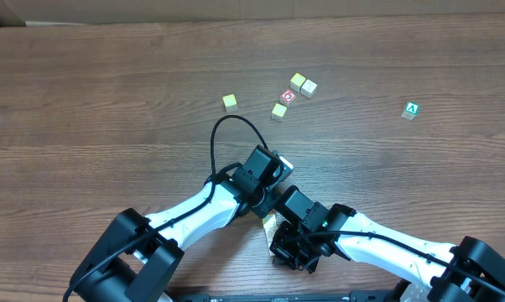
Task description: Flip 4 blocks
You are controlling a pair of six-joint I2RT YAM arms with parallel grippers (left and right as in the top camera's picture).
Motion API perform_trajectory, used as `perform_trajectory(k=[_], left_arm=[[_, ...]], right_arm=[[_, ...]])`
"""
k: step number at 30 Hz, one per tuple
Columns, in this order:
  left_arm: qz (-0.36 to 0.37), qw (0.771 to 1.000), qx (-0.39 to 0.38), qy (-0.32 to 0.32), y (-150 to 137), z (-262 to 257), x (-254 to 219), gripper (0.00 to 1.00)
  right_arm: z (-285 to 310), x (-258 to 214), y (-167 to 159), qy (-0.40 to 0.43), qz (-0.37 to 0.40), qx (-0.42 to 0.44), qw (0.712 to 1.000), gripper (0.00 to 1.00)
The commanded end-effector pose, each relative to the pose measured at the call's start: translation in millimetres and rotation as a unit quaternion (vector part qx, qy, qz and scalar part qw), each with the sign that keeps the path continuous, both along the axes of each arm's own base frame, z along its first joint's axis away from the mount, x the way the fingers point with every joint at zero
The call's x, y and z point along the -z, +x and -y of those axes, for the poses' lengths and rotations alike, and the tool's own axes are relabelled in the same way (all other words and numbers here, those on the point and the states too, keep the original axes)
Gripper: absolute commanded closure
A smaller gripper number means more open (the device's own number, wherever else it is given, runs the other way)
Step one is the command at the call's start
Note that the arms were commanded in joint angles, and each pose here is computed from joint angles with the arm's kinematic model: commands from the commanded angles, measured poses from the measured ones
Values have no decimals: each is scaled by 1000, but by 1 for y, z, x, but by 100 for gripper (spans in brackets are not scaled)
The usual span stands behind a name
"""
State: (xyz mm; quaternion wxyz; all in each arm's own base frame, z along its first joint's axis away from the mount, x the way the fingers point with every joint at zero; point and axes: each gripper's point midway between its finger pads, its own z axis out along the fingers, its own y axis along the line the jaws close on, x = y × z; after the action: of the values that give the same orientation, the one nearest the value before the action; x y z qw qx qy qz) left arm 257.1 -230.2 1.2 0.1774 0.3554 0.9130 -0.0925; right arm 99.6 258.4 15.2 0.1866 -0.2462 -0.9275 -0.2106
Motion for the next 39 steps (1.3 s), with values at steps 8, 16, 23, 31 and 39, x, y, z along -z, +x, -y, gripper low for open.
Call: perform_trajectory(k=[8, 16, 23, 31, 39], left_arm=[[-70, 996, 47, -27, -41, 17, 14, 96], [-66, 997, 38, -25, -37, 16, 14, 96], [-57, 998, 26, -15, -33, 12, 15, 96], [-55, 998, 23, -13, -32, 11, 15, 96], [-53, 998, 3, -17, -22, 5, 14, 96]], right_arm=[[1, 3, 25, -15, 54, 22, 998, 96], [1, 3, 25, -16, 53, 22, 998, 96], [1, 3, 24, -15, 52, 21, 998, 96], [-1, 3, 20, -13, 48, 16, 999, 96], [-3, 1, 16, -11, 50, 7, 999, 96]])
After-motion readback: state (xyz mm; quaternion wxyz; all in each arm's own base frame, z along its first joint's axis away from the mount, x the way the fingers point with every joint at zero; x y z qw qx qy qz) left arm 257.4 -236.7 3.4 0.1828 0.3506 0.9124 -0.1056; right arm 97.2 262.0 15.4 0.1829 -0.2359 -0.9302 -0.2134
